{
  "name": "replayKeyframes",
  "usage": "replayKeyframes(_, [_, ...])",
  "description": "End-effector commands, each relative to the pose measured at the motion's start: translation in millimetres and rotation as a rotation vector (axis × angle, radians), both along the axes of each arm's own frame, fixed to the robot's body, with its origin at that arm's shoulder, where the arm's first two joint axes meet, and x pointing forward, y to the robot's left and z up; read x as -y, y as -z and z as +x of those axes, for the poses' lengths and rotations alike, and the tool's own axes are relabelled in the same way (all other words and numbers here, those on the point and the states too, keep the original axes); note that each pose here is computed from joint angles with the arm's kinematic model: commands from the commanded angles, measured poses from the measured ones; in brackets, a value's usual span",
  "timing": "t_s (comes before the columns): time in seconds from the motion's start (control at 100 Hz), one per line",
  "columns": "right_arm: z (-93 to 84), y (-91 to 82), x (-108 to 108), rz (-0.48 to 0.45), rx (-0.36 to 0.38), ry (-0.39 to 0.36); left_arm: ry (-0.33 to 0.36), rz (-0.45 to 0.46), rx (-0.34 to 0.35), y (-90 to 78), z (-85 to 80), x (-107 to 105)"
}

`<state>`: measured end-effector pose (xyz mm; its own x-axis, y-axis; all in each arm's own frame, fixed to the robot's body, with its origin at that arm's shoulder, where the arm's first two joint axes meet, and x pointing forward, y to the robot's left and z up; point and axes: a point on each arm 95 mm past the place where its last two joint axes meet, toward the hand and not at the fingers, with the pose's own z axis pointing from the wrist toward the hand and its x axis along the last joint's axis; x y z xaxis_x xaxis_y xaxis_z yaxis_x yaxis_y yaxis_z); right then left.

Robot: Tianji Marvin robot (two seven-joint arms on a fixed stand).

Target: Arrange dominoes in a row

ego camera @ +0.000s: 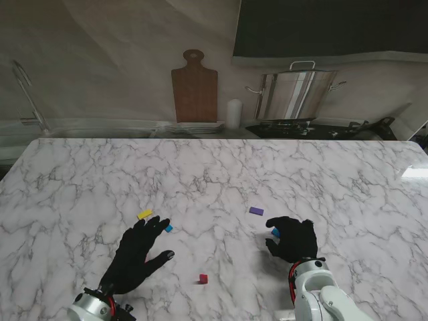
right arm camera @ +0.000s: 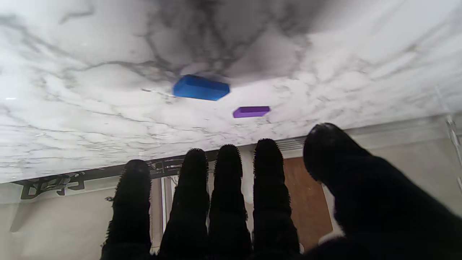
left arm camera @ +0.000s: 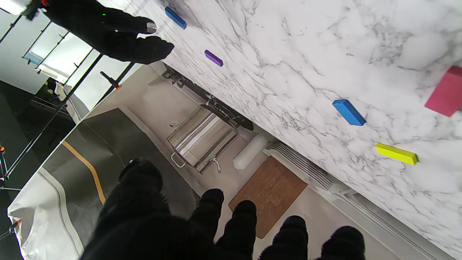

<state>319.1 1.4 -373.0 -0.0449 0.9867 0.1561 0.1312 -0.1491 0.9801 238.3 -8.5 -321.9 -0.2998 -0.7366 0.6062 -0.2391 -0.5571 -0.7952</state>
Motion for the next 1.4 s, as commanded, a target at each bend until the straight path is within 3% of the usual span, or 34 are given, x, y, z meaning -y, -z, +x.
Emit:
replayKeyframes(0.0, [11.8,-2.1,13.7,-0.040,0.014,0.023,0.015,0.001,-0.016,3.0,-3.2,3.0])
replayKeyframes(0.26, [39.4,2.8,29.7,-0.148,-0.025,0.029,0.013,0.001,-0.020,3.9,-4.2,3.5])
replayKeyframes(0.5, [51.8,13.4,34.0,-0.195,-0.044,0.021,0.011,-0.001,-0.021,4.2,-4.5,3.0])
replayKeyframes(1.39, [50.2,37.6,26.5,-0.205,-0.073,-0.010,0.003,0.001,-0.020,3.7,-4.7,0.6])
